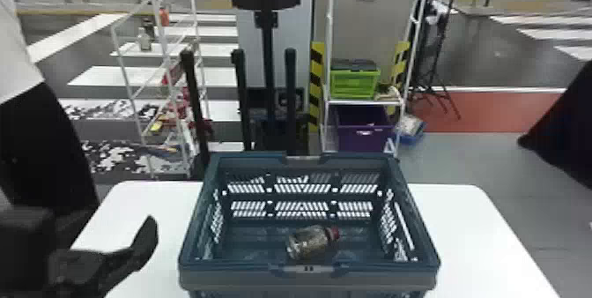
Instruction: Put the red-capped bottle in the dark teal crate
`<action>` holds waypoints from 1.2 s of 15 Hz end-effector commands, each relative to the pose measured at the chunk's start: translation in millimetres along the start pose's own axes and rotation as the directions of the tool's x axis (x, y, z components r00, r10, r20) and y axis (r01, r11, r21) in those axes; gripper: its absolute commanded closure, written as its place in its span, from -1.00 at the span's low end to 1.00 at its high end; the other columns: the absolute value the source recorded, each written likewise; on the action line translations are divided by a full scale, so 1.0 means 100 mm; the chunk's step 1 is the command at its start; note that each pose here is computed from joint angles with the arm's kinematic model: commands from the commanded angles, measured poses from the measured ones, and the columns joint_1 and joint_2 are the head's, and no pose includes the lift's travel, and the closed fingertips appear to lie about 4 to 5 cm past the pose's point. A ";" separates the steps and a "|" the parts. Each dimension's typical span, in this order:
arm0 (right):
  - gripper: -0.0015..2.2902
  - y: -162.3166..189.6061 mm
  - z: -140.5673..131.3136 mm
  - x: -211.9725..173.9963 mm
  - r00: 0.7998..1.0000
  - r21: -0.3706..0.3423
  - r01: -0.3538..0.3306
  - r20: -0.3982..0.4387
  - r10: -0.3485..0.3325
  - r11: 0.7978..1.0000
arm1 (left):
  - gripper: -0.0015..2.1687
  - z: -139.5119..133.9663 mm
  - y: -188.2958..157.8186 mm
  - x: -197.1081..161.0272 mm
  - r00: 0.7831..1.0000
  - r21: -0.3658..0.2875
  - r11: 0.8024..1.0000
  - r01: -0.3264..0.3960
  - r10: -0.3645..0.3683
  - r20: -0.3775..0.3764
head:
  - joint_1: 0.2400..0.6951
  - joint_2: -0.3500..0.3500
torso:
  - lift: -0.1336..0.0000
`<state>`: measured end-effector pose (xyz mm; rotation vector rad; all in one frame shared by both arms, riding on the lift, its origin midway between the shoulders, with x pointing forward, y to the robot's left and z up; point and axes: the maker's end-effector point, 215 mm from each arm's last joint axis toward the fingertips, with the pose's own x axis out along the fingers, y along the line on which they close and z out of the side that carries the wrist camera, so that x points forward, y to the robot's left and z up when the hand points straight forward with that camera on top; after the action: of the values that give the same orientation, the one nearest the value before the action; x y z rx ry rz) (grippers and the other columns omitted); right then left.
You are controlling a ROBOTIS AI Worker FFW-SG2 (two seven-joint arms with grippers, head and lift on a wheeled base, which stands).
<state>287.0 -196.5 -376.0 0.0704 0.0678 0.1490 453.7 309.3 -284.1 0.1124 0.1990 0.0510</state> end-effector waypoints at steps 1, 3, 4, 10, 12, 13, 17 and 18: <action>-0.87 0.01 -0.01 0.01 1.000 -0.002 -0.005 -0.006 0.005 1.000 | -0.93 -0.24 -0.06 -0.35 0.996 -0.057 0.998 -0.001 0.006 0.094 | 0.14 0.00 | 1.00; -0.87 0.02 0.01 0.01 1.000 -0.003 -0.009 -0.001 0.009 1.000 | -0.93 -0.57 -0.17 -0.55 0.996 -0.107 0.994 -0.006 0.015 0.089 | 0.14 0.00 | 1.00; -0.87 0.02 0.01 0.01 1.000 -0.004 -0.011 -0.001 0.011 1.000 | -0.93 -0.72 -0.24 -0.63 0.996 -0.129 0.992 -0.012 0.022 0.081 | 0.14 0.00 | 1.00; -0.87 0.04 0.05 0.02 1.000 -0.006 -0.016 0.014 0.017 1.000 | -0.93 -1.17 -0.50 -0.93 0.998 -0.170 0.985 -0.042 0.051 0.045 | 0.14 0.00 | 1.00; -0.87 0.06 0.04 0.03 1.000 -0.003 -0.019 0.012 0.019 1.000 | -0.93 -1.16 -0.48 -0.96 0.997 -0.165 0.985 -0.046 0.055 0.054 | 0.14 0.00 | 1.00; -0.87 0.06 0.02 0.03 1.000 -0.004 -0.019 0.009 0.019 1.000 | -0.93 -1.16 -0.48 -0.97 0.997 -0.163 0.985 -0.046 0.055 0.053 | 0.14 0.00 | 1.00; -0.87 0.07 0.03 0.04 1.000 -0.004 -0.018 0.012 0.018 1.000 | -0.93 -1.17 -0.50 -0.96 0.997 -0.161 0.986 -0.041 0.051 0.054 | 0.14 0.00 | 1.00; -0.87 0.07 0.03 0.04 1.000 -0.004 -0.018 0.012 0.018 1.000 | -0.93 -1.16 -0.50 -0.96 0.997 -0.160 0.986 -0.040 0.050 0.054 | 0.14 0.00 | 1.00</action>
<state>289.6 -189.4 -373.3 0.0684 0.0555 0.1668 338.2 266.7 -384.7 -0.0418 0.1346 0.1101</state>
